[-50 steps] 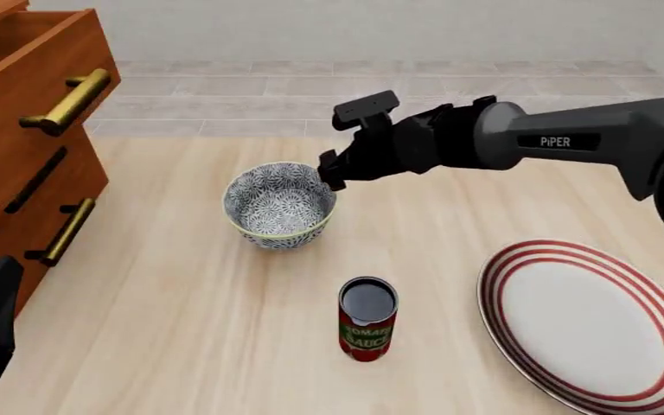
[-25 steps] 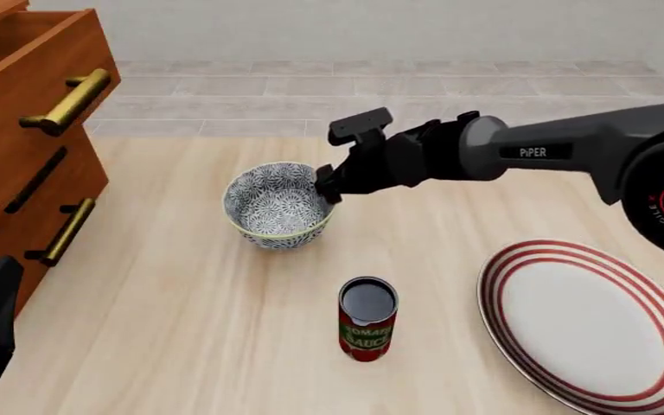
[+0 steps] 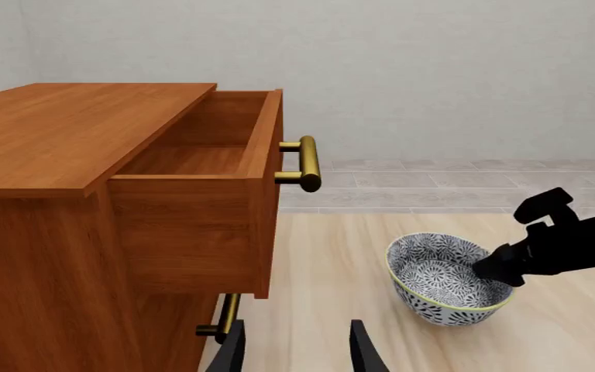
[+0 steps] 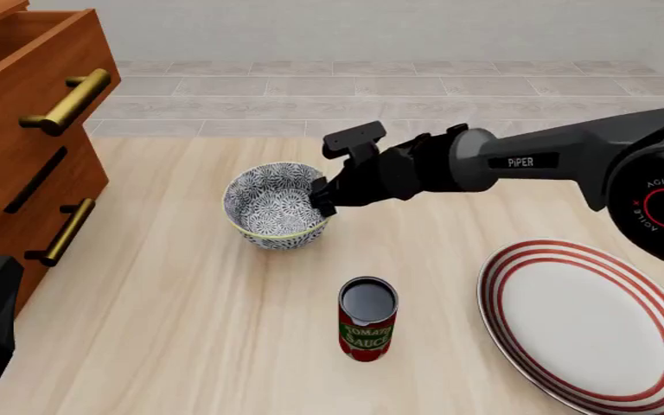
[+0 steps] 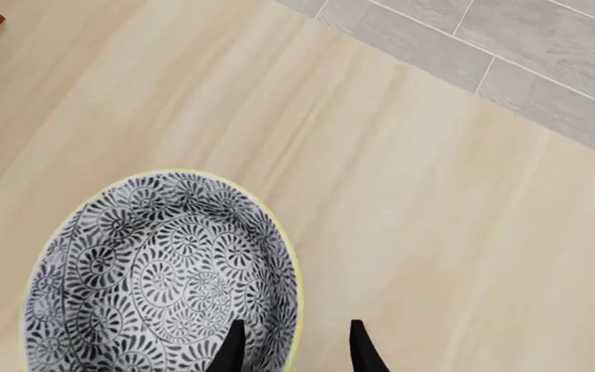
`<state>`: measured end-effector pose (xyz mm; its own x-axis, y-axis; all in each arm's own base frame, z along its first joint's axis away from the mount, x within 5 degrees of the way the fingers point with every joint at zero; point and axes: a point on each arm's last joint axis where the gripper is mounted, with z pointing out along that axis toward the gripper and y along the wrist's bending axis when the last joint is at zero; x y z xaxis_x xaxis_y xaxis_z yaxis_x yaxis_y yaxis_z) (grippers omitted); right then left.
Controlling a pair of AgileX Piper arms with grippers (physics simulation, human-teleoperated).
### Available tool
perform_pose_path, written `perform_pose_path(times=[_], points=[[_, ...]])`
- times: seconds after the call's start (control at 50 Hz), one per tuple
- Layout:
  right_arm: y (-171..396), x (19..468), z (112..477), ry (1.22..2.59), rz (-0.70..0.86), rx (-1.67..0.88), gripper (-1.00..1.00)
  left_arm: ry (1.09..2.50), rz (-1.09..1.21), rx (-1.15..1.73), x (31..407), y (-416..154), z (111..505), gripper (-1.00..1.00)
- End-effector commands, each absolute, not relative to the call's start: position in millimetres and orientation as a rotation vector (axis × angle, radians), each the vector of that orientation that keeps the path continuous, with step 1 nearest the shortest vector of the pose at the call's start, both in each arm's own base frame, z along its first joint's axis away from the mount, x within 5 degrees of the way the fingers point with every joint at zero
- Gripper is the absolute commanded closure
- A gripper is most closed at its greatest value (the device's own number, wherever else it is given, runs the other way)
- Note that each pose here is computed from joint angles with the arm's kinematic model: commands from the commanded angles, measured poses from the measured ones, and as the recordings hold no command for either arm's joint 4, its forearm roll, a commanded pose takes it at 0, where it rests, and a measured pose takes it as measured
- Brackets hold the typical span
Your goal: Put the bowl on the plate.
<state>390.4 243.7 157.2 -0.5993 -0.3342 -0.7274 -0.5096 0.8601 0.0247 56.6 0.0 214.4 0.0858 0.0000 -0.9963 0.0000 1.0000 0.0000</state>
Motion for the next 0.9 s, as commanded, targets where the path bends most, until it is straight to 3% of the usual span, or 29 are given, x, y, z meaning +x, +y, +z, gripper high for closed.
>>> perform_pose_path(times=[0.02,0.32,0.34,0.9], points=[[244,391,152,2.274,0.295,-0.606,-1.00,1.485,0.000,0.000,57,0,214,-1.00],[243,391,149,2.279,0.293,-0.603,-1.00,1.485,0.000,0.000,57,0,214,-1.00],[242,392,150,2.276,0.291,-0.604,1.00,1.485,0.000,0.000,57,0,214,-1.00],[239,389,176,2.222,0.298,-0.602,1.00,1.485,0.000,0.000,57,0,214,-1.00]])
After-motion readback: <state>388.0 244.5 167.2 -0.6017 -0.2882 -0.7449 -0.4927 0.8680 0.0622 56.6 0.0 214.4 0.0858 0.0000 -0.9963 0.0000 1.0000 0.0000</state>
